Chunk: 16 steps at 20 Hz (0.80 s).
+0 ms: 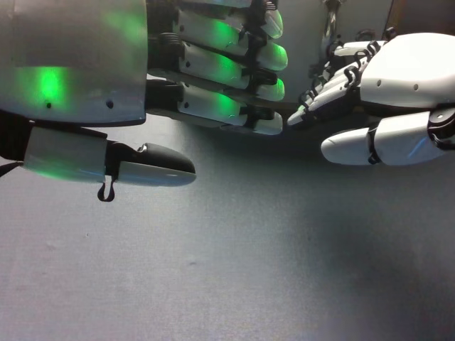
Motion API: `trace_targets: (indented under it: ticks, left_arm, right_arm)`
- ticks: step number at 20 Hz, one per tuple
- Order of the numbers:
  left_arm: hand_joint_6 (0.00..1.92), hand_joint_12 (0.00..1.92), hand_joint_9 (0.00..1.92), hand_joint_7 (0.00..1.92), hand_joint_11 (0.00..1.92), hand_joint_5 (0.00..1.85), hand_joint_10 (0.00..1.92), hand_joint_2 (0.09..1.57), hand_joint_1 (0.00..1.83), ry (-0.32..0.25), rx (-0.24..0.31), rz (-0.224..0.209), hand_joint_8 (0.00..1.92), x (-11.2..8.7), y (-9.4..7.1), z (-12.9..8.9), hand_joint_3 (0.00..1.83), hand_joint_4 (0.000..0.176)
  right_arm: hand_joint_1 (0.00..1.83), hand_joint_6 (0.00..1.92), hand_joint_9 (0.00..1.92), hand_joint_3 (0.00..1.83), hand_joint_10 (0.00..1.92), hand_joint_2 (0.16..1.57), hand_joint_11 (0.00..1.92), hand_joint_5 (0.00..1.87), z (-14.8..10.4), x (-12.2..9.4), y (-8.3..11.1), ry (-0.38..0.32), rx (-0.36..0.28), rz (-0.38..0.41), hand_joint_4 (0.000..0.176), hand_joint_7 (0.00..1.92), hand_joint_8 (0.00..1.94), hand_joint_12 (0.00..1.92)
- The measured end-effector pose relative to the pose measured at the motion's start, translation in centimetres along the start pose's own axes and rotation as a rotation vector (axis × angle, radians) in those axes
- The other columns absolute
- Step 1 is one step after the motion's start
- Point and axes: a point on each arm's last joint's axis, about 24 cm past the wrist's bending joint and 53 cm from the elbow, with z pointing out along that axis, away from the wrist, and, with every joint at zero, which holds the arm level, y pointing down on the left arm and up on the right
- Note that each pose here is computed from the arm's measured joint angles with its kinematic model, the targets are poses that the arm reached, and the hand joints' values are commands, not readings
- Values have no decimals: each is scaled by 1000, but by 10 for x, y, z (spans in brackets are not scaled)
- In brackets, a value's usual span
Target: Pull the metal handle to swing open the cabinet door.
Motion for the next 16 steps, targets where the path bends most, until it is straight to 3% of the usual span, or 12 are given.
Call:
trace_targets:
  ticks: [4, 9, 12, 16]
  left_arm:
    - [0, 814, 424, 496, 55, 504, 0, 1551, 0, 0, 0, 0, 0, 0, 0, 0, 6, 0]
    - [0, 783, 345, 406, 0, 416, 0, 1529, 0, 0, 0, 0, 0, 0, 0, 0, 0, 0]
    - [0, 780, 339, 395, 0, 397, 2, 1511, 0, 0, 1, 0, 1, 0, 0, 0, 0, 0]
    - [4, 761, 329, 387, 0, 399, 2, 1494, 0, 0, 0, 0, 2, 0, 0, 0, 0, 0]
  right_arm:
    - [0, 0, 393, 0, 0, 1511, 0, 453, -3, 5, -2, 9, 12, 15, 0, 459, 0, 996]
    - [0, 0, 297, 0, 0, 1505, 0, 327, -7, -7, -20, -53, 88, 257, 0, 339, 0, 836]
    - [0, 0, 243, 0, 0, 1491, 0, 266, -8, -7, -30, -67, 131, 341, 0, 273, 0, 717]
    - [0, 5, 254, 0, 3, 1492, 0, 285, -11, -11, -44, -101, 174, 479, 0, 285, 3, 716]
